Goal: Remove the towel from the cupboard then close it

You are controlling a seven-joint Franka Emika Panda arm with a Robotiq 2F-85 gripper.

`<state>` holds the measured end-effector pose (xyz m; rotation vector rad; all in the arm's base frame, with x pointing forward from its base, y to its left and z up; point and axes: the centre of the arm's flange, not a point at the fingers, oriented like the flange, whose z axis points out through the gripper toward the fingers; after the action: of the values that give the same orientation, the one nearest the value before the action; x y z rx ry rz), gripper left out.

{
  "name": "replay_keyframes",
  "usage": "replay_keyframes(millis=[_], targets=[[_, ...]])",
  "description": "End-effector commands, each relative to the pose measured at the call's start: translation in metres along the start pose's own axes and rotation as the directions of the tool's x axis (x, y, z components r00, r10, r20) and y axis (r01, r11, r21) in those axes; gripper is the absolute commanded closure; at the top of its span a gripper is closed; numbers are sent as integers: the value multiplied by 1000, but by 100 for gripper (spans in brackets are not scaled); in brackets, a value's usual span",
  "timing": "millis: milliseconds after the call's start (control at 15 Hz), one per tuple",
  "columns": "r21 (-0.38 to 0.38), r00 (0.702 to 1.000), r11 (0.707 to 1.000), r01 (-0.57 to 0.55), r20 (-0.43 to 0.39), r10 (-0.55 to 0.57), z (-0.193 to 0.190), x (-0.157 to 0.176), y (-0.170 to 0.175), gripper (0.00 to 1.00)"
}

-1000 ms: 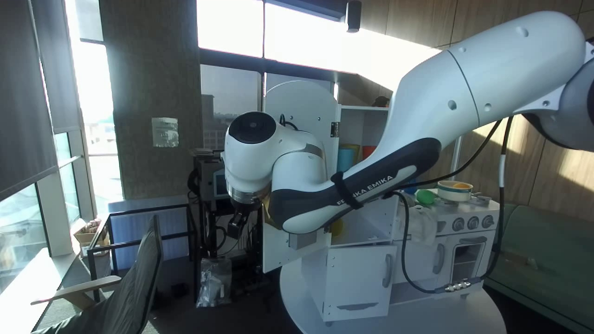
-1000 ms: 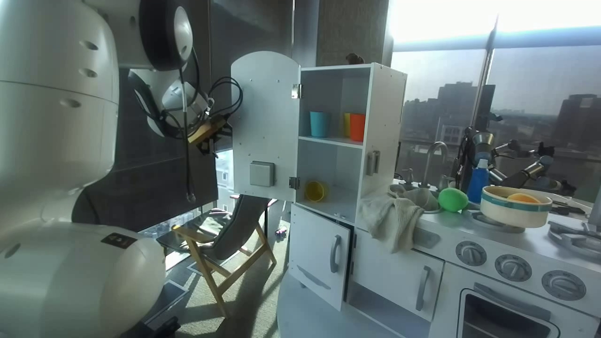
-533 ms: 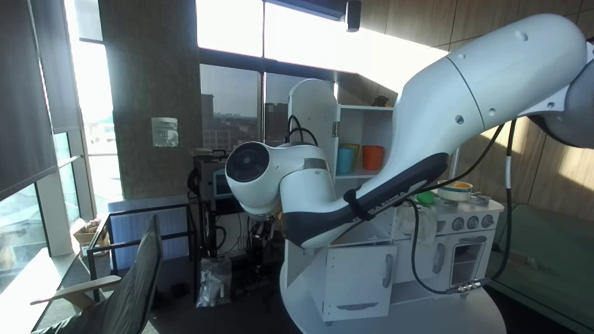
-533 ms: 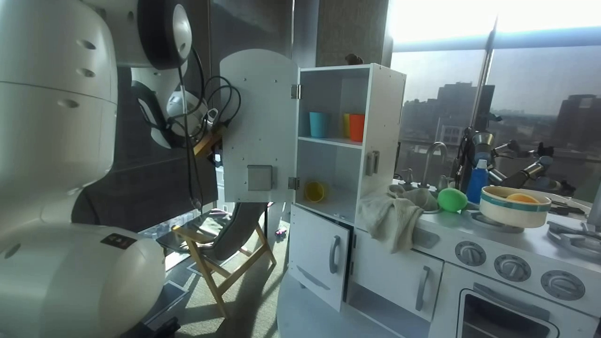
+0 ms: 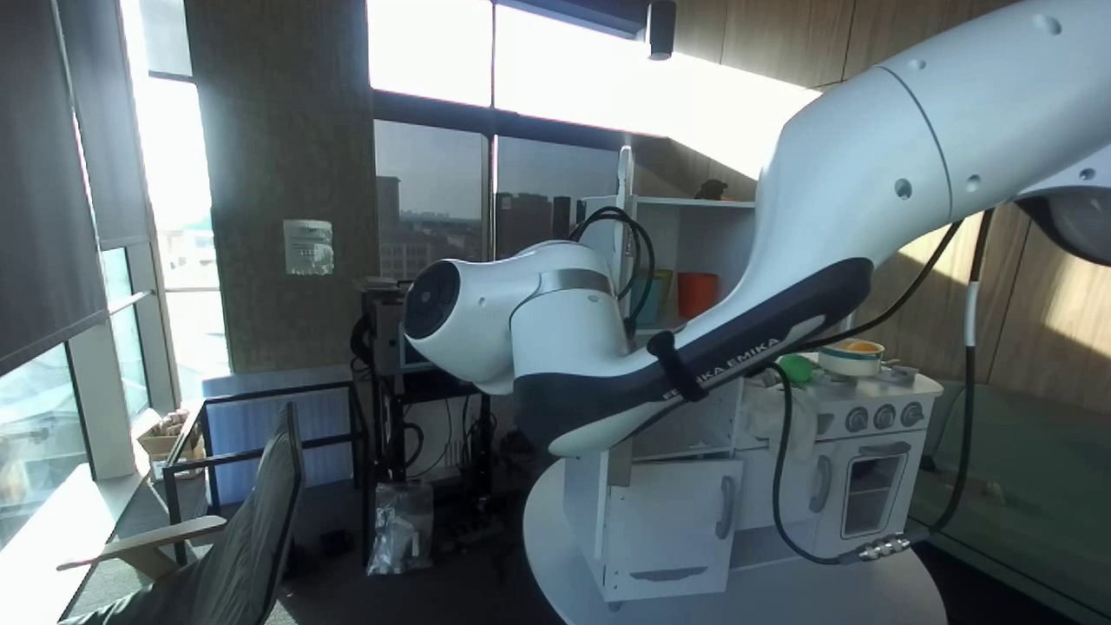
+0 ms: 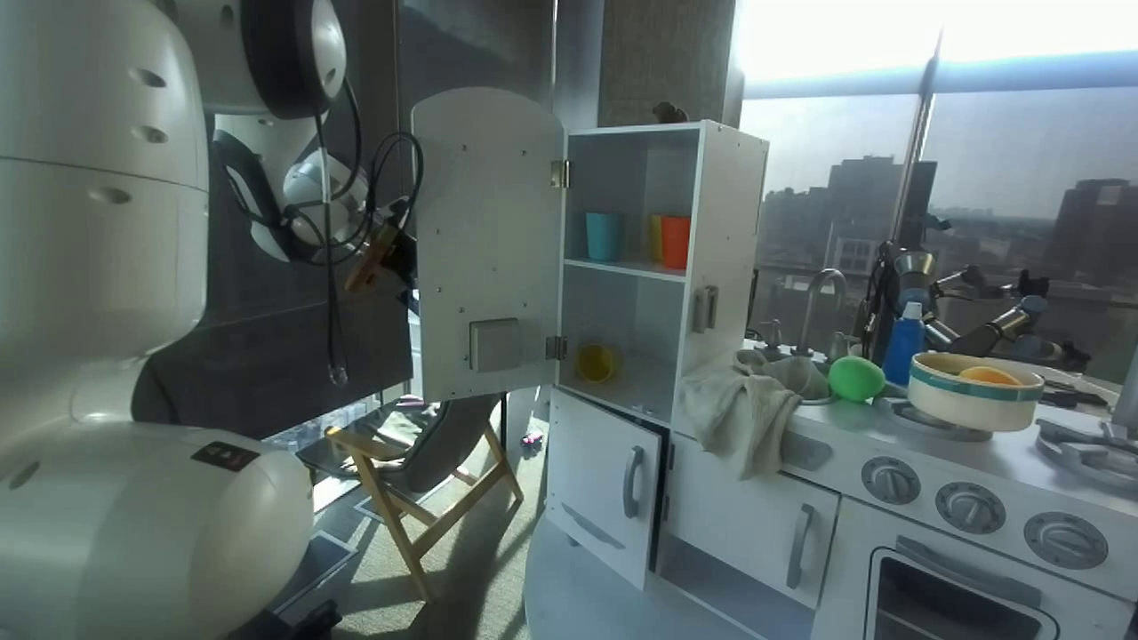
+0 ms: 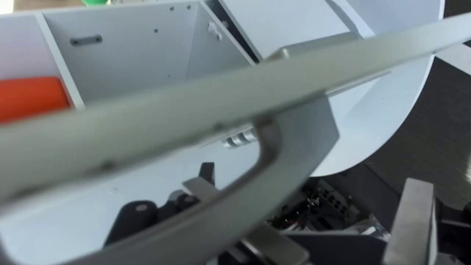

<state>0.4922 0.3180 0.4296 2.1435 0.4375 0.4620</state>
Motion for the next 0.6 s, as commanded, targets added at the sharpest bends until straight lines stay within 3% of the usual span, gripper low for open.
replay_keyframes(millis=[0,267,333,533], targets=[[-17,982,991,-134,134,135,-10,-14,26,0],[-18,934,966,-256,254,252,-8,-23,35,0],[-22,919,957,-288,276,282,21,-55,67,0],[-37,862,919,-393,334,382,46,-72,107,0]])
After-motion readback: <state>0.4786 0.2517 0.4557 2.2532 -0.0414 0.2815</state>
